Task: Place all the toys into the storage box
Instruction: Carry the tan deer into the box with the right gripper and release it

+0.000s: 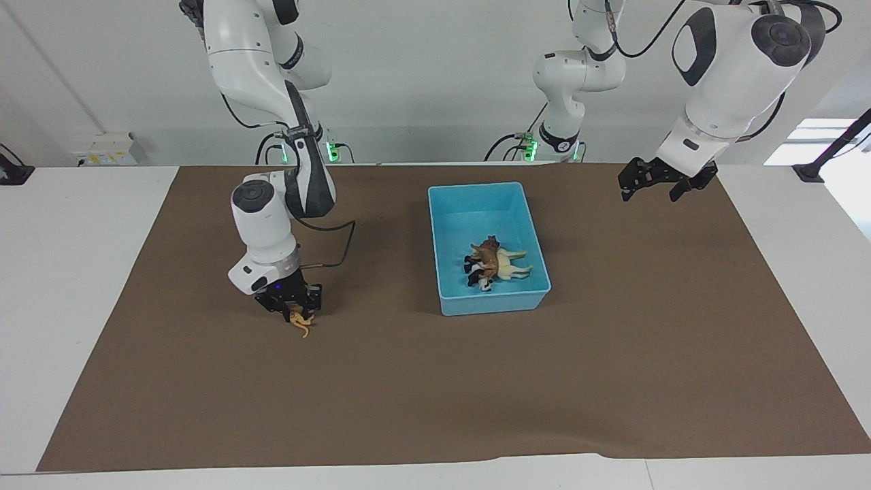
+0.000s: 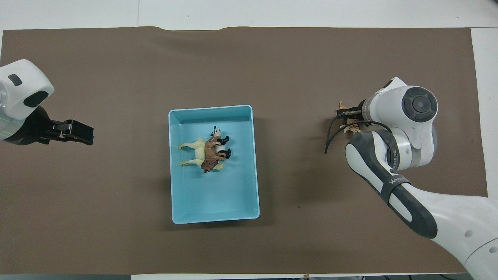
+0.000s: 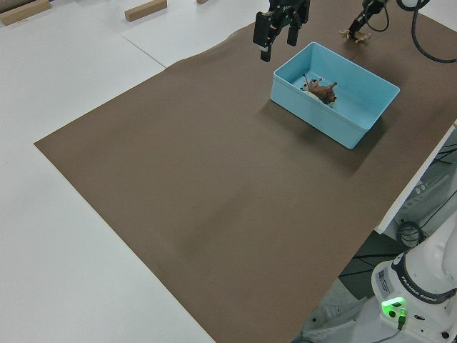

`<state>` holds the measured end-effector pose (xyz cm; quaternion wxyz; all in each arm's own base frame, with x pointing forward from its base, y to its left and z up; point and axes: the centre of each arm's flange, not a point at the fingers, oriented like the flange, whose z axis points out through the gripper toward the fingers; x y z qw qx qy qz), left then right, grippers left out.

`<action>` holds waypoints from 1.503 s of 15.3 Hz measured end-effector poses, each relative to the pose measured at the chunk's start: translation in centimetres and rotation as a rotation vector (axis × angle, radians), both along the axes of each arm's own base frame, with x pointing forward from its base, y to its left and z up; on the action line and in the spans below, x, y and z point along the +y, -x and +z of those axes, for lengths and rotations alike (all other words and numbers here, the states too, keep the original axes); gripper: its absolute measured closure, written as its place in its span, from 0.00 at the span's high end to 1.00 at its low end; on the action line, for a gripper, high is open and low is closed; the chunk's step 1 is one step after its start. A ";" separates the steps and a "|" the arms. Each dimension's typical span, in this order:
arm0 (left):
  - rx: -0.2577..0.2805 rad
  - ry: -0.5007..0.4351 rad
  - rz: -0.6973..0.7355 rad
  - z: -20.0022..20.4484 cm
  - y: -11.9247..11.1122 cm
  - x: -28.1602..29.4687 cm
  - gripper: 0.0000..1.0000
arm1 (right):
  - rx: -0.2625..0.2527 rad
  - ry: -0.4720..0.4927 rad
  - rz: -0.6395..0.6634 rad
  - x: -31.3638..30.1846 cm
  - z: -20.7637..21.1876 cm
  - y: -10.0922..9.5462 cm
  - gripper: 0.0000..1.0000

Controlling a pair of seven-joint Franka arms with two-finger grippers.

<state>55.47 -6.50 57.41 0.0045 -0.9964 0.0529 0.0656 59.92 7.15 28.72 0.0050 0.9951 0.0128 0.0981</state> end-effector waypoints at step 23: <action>-0.089 0.010 0.012 1.5 -0.9 0.6 1.00 | 0.035 -0.127 -0.298 43.3 8.0 3.8 0.56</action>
